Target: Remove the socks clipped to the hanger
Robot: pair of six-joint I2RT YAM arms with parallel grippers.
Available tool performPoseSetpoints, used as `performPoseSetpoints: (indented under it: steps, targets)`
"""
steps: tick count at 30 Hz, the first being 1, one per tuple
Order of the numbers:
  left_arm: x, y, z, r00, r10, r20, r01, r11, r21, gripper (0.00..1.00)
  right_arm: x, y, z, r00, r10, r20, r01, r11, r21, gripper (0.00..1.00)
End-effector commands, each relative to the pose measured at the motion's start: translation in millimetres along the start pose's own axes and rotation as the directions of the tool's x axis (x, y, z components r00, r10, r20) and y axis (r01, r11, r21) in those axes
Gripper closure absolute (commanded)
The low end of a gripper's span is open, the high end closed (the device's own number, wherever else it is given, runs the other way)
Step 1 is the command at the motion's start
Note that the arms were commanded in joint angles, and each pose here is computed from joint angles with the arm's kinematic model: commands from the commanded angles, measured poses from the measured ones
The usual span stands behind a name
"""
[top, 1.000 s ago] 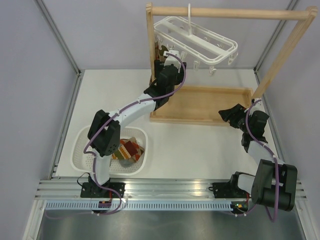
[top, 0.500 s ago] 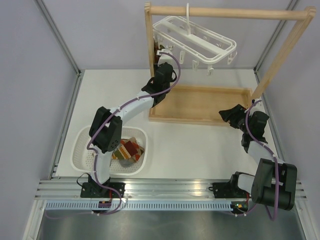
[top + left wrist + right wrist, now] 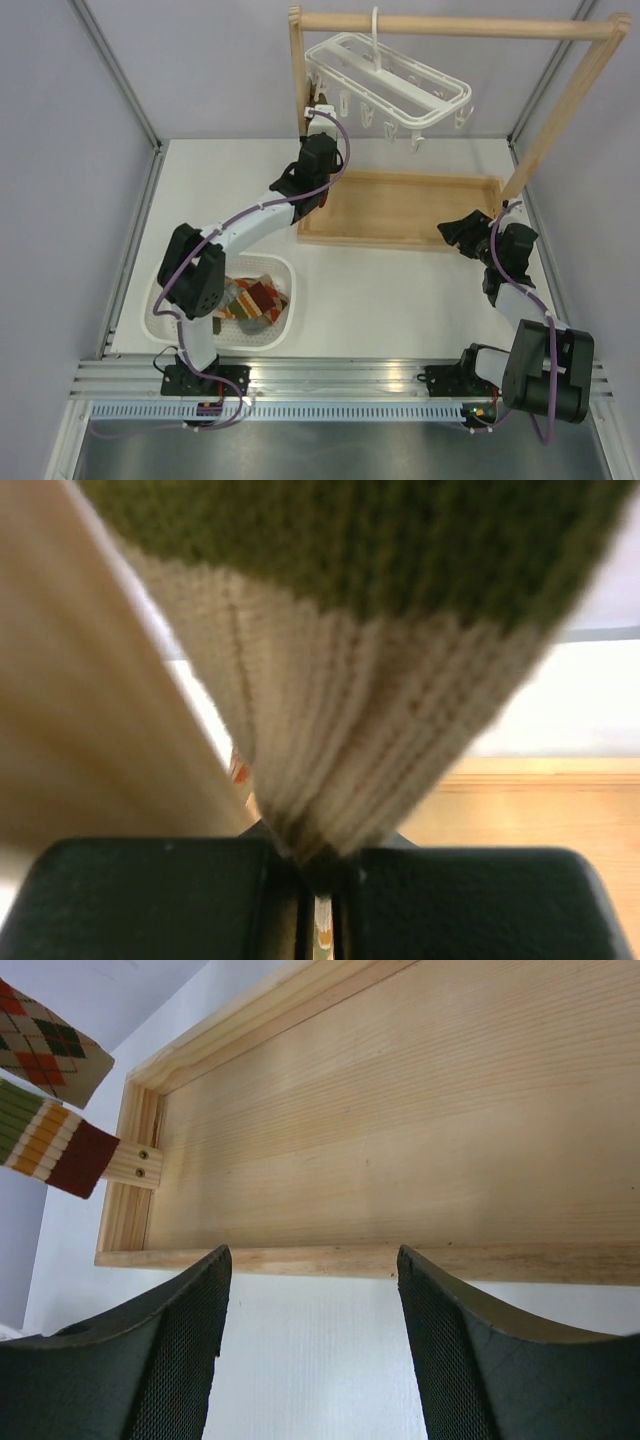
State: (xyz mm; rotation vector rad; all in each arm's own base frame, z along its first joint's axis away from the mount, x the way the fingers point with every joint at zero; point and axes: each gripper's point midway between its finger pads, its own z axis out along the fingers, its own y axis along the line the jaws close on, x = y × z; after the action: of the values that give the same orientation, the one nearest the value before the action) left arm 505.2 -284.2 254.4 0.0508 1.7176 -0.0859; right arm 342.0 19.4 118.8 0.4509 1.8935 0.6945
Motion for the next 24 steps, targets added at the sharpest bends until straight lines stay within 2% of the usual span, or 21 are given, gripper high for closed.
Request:
performPoseSetpoints:
  steps: [1, 10, 18, 24]
  targets:
    - [-60.5, -7.2, -34.0, 0.986, -0.133, 0.099, 0.124, 0.988, 0.093, 0.98, -12.7, 10.5, -4.7, 0.998, -0.063, 0.027, 0.064, 0.997, -0.03, 0.28]
    - [-78.8, -36.8, -95.6, 0.988, -0.12, 0.098, 0.084, 0.946, 0.312, 0.98, -21.2, 34.2, -18.6, 0.996, -0.079, 0.037, 0.081, 0.993, -0.084, 0.29]
    - [-90.6, -77.0, -160.3, 0.992, -0.086, 0.097, 0.026, 0.866, 0.499, 0.98, -32.0, 73.1, -41.8, 0.988, -0.145, 0.051, 0.15, 0.981, -0.122, 0.29]
    - [-91.1, -76.6, -196.8, 0.996, -0.068, 0.061, 0.023, 0.835, 0.55, 0.98, -39.1, 116.5, -51.3, 0.982, -0.177, 0.067, 0.186, 0.965, -0.183, 0.29]
